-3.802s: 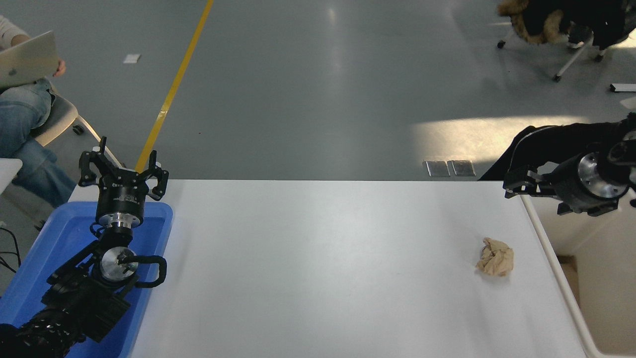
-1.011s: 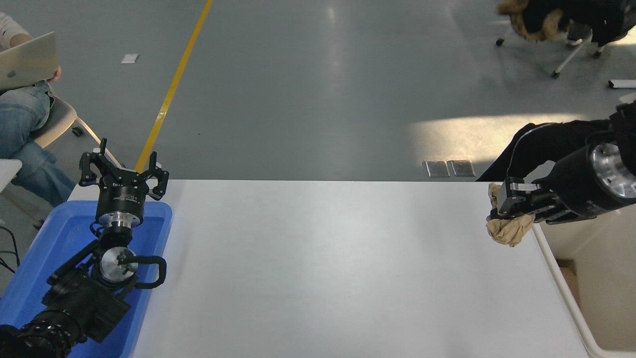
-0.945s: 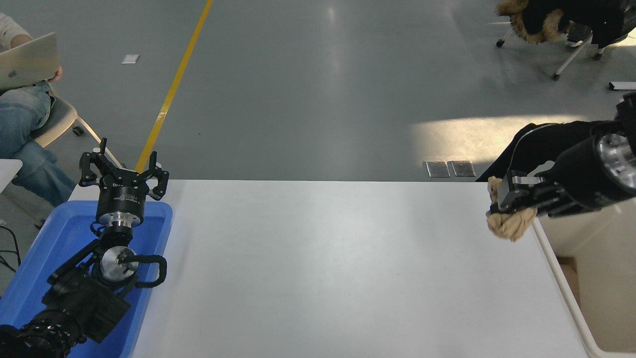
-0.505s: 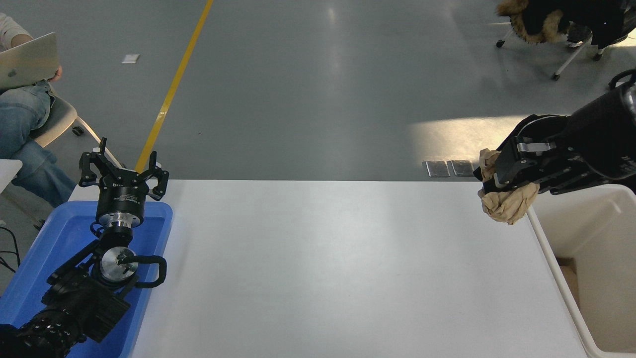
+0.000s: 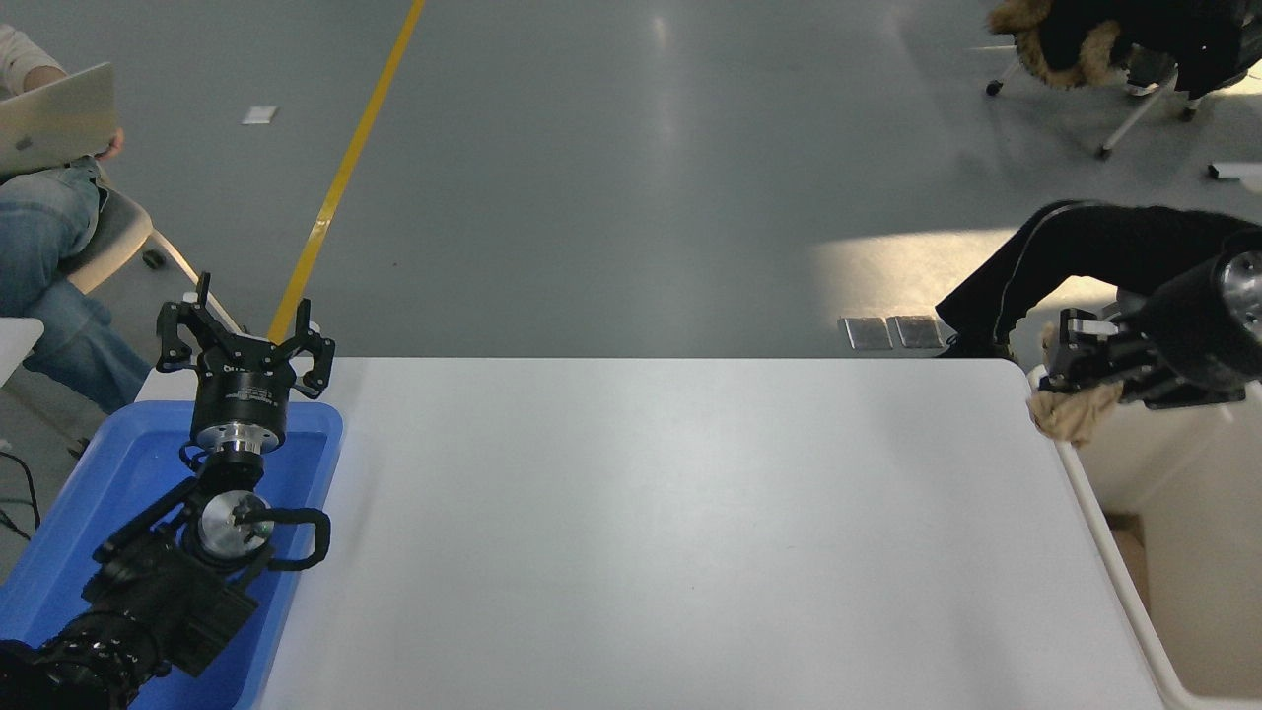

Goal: Pick up paper ball place in dustbin

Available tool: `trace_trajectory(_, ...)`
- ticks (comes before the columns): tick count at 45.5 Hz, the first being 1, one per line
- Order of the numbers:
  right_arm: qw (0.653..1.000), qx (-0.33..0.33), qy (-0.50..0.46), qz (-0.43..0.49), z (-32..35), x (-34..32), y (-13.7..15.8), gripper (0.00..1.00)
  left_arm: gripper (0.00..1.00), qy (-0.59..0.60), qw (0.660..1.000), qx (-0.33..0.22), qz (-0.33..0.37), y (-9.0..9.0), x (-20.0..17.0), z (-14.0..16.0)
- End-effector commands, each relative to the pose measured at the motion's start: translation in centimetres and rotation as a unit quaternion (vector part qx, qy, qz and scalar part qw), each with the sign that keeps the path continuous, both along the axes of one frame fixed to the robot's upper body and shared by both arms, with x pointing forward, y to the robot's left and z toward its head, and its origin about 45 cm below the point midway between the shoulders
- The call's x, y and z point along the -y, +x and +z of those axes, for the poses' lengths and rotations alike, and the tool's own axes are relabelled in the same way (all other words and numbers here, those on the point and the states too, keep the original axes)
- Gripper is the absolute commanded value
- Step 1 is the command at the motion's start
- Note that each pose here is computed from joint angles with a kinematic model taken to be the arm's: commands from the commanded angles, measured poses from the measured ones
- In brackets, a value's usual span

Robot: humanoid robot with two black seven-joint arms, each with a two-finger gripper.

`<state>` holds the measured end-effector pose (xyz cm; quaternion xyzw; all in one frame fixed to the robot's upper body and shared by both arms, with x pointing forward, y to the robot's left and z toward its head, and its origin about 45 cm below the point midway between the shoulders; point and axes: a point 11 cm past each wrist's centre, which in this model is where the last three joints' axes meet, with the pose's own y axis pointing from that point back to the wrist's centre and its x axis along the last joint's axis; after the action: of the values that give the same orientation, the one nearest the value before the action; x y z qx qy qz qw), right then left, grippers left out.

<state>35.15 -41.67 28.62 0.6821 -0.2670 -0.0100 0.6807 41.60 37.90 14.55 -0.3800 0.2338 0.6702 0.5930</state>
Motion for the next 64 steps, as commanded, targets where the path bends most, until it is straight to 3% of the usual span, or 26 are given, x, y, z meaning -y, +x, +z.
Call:
trace_trajectory(1,0.992,0.039,-0.077,-0.096,-8.1,8.5,-0.3,0.00,0.99,0.000,1.000,0.000,0.000,0.0,0.0,0.0)
trace_trajectory(15,0.966,0.114,-0.118,-0.200,-15.4,14.1,-0.5,0.00,0.99,0.000,1.000,0.000,0.000,0.0,0.0,0.0)
trace_trajectory(30,0.954,0.136,-0.160,-0.213,-19.6,13.9,-2.6,0.00,0.99,0.000,1.000,0.000,0.000,0.0,0.0,0.0)
trace_trajectory(32,0.954,0.135,-0.165,-0.213,-20.2,13.7,-3.1,0.14,0.99,0.000,1.000,0.000,0.000,0.0,0.0,0.0)
trace_trajectory(35,0.954,0.134,-0.168,-0.211,-20.8,13.6,-3.6,0.59,0.99,0.000,1.000,0.000,0.000,0.0,0.0,0.0)
trace_trajectory(36,0.953,0.135,-0.167,-0.214,-20.8,13.7,-3.7,0.70,0.99,0.000,1.000,0.000,0.000,0.0,0.0,0.0)
trace_trajectory(37,0.952,0.136,-0.167,-0.216,-20.9,13.7,-3.8,0.76,0.99,0.000,1.000,0.000,0.000,0.0,0.0,0.0)
trace_trajectory(43,0.948,0.149,-0.169,-0.225,-20.9,13.8,-3.8,0.92,0.99,0.000,1.000,0.000,0.000,0.0,0.0,0.0)
trace_trajectory(49,0.946,0.155,-0.169,-0.228,-20.8,13.9,-3.7,0.99,0.99,0.000,1.000,0.000,0.000,0.0,0.0,0.0)
trace_trajectory(64,0.953,0.157,-0.136,-0.220,-20.4,12.1,-1.9,1.00,0.99,0.000,1.000,0.001,0.000,0.1,0.0,0.1)
